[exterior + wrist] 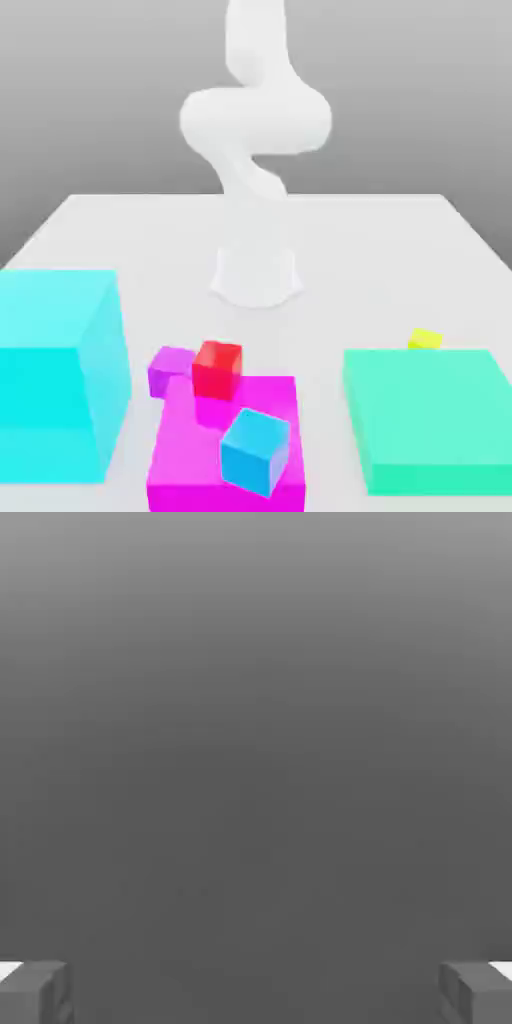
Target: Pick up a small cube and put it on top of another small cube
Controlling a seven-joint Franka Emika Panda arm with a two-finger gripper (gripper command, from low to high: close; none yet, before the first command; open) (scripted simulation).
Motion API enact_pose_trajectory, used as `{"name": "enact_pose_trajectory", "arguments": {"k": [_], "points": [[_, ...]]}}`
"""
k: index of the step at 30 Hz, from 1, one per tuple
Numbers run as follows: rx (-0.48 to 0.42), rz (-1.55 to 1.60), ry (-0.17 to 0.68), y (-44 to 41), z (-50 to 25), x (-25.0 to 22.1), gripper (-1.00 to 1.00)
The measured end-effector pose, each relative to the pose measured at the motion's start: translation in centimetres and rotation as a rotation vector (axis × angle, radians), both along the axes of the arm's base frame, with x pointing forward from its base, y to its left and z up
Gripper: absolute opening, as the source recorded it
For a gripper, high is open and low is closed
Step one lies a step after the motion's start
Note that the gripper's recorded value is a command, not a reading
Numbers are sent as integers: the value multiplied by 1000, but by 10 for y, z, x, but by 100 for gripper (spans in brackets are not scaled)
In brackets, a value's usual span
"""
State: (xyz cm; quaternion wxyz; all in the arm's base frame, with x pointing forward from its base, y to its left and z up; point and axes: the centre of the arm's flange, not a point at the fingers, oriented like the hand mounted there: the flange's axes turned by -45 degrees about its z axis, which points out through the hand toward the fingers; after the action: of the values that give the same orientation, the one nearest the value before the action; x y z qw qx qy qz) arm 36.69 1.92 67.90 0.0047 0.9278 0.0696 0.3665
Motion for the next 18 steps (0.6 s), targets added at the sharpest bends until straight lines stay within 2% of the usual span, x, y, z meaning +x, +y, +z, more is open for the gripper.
{"name": "enact_pose_trajectory", "arguments": {"k": [9, 18], "points": [[-258, 519, 136, 85, -123, 41, 0], [-498, 1060, 219, 171, -248, 26, 0]]}}
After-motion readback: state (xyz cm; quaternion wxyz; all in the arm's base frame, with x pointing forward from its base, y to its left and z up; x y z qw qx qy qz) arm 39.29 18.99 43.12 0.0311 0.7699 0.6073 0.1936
